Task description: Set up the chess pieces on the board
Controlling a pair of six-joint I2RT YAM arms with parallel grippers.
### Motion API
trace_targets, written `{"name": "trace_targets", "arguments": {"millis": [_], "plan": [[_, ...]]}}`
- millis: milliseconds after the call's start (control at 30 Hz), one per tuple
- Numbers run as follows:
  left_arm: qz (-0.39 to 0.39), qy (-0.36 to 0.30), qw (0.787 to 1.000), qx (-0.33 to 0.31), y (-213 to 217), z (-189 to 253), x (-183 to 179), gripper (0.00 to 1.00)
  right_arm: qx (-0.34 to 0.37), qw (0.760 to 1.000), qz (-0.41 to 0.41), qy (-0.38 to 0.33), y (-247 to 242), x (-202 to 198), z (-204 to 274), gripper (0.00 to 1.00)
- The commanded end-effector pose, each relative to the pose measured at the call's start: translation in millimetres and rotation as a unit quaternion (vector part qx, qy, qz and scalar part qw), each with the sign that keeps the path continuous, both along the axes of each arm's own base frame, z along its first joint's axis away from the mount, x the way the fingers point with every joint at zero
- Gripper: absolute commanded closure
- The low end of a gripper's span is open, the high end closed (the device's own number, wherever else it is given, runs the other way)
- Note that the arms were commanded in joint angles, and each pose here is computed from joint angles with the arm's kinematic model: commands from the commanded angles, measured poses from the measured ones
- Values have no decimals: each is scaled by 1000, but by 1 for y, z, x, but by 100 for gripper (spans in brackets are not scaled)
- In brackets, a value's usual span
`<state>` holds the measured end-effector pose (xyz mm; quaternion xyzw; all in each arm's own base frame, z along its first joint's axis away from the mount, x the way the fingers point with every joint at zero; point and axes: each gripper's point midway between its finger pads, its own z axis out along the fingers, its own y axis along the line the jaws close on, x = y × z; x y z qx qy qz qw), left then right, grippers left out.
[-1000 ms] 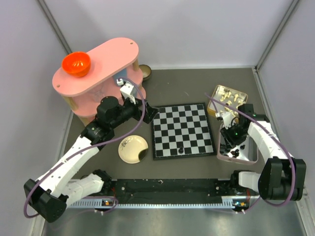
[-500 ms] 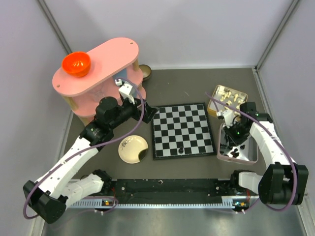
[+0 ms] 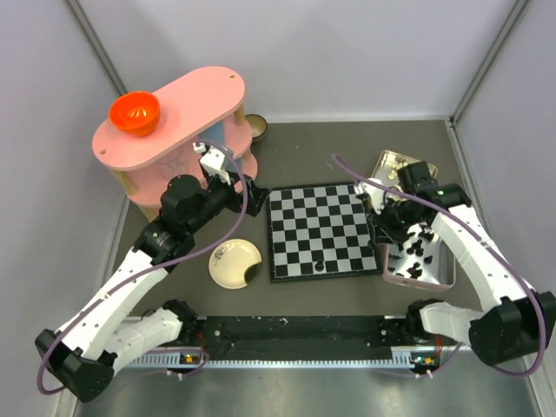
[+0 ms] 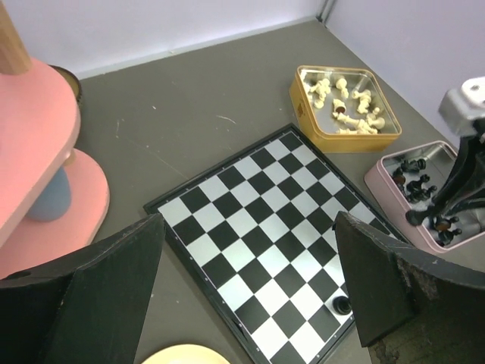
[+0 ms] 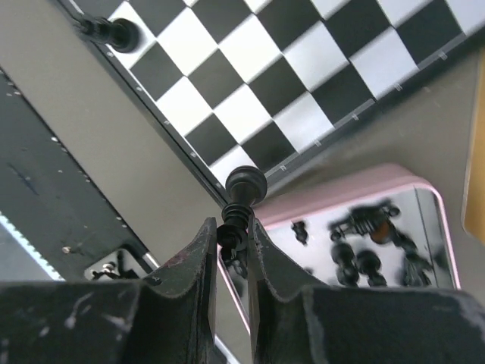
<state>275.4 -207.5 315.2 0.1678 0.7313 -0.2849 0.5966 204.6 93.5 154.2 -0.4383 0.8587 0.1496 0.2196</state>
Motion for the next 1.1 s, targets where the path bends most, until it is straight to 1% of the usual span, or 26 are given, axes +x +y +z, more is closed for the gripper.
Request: {"name": "trace_targets", "arguments": {"millis": [0,33,167,333,367,500,700,1067], "plan": [[28,-36,999,-13,13,22,-1,1,58,998,40,3,47,9,11,91],[29,-34,999,-13,14,21,-1,1,55,996,63,13,59,5,6,91],[40,-32,999,-15,20,19,-5,1,51,992,112,12,89,2,-5,91],[47,-31,998,-22,27,19,-12,1,48,989,141,1,115,5,-20,90],[61,-32,997,-22,32,20,-11,1,44,988,150,4,120,1,-25,90],[71,-30,997,-21,37,18,-12,1,38,986,162,3,133,-1,-38,90],[75,-29,997,-20,39,16,-14,1,25,986,163,5,139,-1,-48,90],[78,-26,996,-17,40,10,-12,1,3,986,163,23,128,-18,-61,90]]}}
